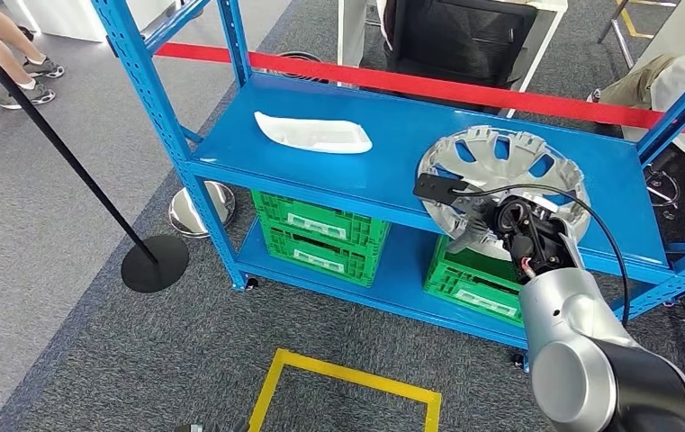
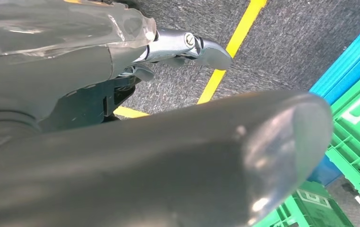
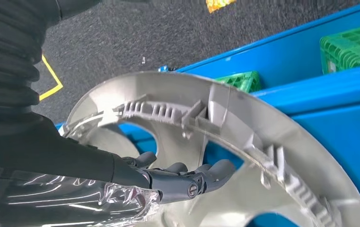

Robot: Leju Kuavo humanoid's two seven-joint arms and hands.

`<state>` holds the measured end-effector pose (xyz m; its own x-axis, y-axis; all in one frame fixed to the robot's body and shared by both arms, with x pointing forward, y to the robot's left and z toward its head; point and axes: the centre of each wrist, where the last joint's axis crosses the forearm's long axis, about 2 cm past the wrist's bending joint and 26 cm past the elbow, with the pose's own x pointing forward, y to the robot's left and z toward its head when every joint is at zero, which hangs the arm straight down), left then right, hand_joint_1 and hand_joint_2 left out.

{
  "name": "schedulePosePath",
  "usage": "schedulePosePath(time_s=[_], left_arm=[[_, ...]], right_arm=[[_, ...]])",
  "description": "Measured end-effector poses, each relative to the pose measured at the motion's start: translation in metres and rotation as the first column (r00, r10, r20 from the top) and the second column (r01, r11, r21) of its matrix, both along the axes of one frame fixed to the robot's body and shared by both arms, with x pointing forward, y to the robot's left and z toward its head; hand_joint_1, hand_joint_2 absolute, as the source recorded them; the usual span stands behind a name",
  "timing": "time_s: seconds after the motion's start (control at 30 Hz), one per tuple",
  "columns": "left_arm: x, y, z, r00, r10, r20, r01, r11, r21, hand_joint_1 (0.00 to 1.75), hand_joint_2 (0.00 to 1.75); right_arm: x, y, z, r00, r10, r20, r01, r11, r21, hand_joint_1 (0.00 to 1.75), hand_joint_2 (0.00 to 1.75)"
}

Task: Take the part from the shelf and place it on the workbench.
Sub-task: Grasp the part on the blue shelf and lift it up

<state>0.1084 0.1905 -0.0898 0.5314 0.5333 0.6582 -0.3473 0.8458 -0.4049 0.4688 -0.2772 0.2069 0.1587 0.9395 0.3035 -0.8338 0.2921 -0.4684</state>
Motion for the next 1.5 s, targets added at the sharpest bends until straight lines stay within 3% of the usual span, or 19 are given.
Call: schedulePosePath(time_s=[0.27,0.5,1.17,1.2,1.33,1.4,1.5], left_arm=[[-0.001,0.000,0.000,1.000,0.003,-0.001,-0.003,1.000,0.006,0.00,0.00],[-0.001,0.000,0.000,1.000,0.011,0.009,-0.011,1.000,0.010,0.00,0.00],[-0.015,0.005,-0.004,0.999,0.033,0.001,-0.033,0.999,0.024,0.00,0.00],[-0.015,0.005,-0.004,0.999,0.033,0.001,-0.033,0.999,0.024,0.00,0.00],[-0.015,0.005,-0.004,0.999,0.036,0.004,-0.036,0.999,0.025,0.00,0.00],[-0.015,0.005,-0.004,0.999,0.038,0.005,-0.038,0.999,0.026,0.00,0.00],[-0.015,0.005,-0.004,0.999,0.042,0.005,-0.042,0.999,0.028,0.00,0.00]], right_arm=[[-0.011,0.001,-0.024,0.999,-0.009,-0.046,0.011,0.998,0.059,0.00,1.75],[-0.017,0.000,-0.036,0.999,-0.045,-0.010,0.046,0.998,0.053,0.00,1.75],[-0.015,-0.033,-0.034,0.994,-0.106,0.002,0.106,0.994,0.003,0.00,1.75],[-0.015,-0.033,-0.034,0.994,-0.106,0.003,0.106,0.994,0.007,0.06,1.75],[-0.016,-0.033,-0.034,0.994,-0.107,0.004,0.107,0.994,0.021,1.61,1.75],[-0.015,-0.033,-0.033,0.994,-0.105,0.007,0.105,0.994,0.029,1.72,1.75],[-0.014,-0.033,-0.031,0.994,-0.104,0.014,0.103,0.994,0.036,1.74,1.75]])
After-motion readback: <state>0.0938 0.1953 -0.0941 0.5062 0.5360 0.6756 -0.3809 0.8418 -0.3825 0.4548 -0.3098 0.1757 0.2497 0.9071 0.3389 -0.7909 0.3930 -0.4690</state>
